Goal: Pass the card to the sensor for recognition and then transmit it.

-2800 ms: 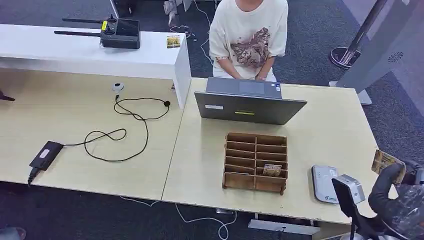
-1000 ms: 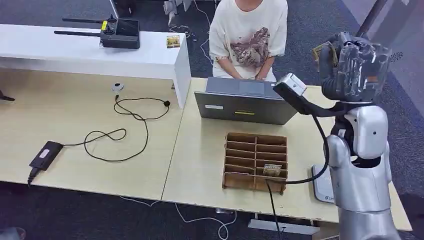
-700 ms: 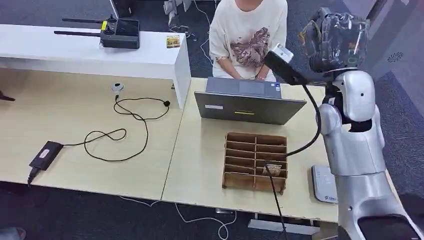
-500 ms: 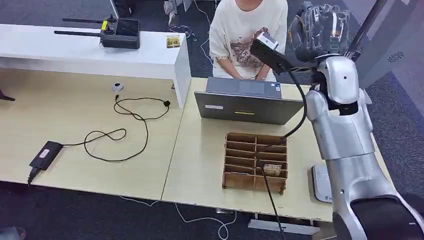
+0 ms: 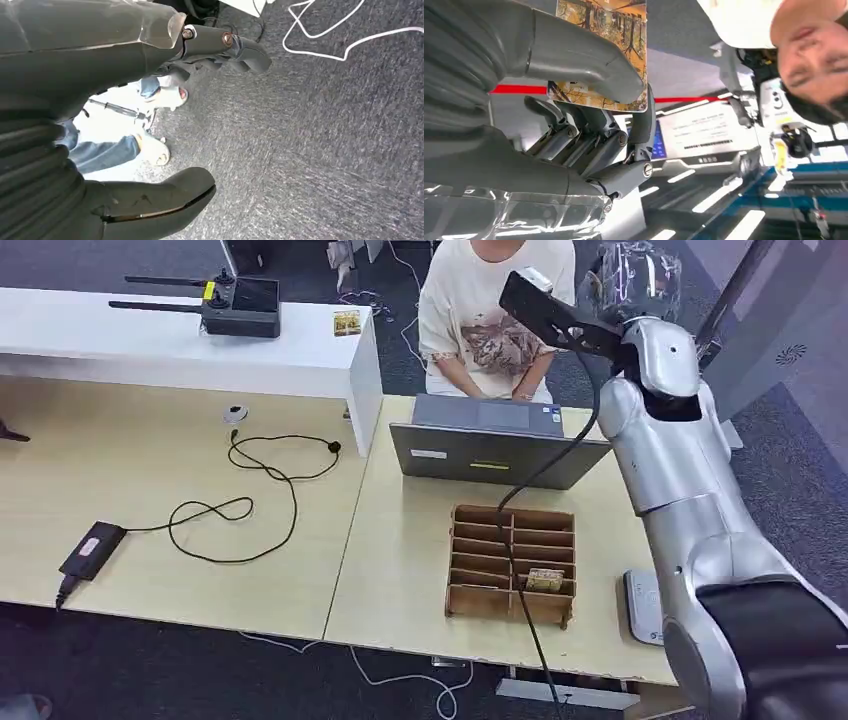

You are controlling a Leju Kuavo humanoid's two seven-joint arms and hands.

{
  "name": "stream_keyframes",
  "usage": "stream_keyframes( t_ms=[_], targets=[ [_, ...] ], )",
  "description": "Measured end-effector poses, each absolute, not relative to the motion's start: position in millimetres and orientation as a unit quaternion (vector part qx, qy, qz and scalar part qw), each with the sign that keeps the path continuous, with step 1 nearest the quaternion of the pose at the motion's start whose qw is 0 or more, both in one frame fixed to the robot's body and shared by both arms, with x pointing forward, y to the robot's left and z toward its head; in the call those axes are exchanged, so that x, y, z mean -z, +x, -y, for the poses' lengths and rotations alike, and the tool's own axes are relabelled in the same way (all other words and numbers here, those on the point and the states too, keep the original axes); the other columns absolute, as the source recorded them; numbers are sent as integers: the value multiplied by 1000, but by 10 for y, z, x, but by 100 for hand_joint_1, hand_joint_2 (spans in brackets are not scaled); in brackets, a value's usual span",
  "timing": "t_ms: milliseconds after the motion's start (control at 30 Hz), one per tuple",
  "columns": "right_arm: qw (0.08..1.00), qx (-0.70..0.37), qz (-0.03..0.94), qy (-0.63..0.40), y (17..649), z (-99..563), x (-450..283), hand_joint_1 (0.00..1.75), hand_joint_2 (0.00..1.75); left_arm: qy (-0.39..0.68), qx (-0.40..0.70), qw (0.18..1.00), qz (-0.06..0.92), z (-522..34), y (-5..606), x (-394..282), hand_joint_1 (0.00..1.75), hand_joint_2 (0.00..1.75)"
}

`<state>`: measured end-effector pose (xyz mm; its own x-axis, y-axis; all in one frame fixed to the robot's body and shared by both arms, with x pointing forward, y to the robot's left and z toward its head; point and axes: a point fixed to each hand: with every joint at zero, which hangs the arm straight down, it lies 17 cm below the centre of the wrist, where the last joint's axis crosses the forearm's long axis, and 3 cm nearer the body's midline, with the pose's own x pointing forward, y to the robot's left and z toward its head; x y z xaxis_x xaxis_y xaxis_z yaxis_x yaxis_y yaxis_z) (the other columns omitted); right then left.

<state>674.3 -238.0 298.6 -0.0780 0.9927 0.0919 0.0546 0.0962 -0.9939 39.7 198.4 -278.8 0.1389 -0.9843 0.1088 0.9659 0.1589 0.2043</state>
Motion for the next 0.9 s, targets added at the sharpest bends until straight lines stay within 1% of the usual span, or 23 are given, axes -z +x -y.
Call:
stream_keyframes(
  t_ms=[267,900],
  targets=[
    [492,-498,525,-484,6755,2458,-2899,175,175,43,647,753,109,-1984,399,2788,0,175],
    [499,-513,512,-475,6756,2290,-2890,175,175,39,648,753,108,-1977,384,2788,0,175]
  ],
)
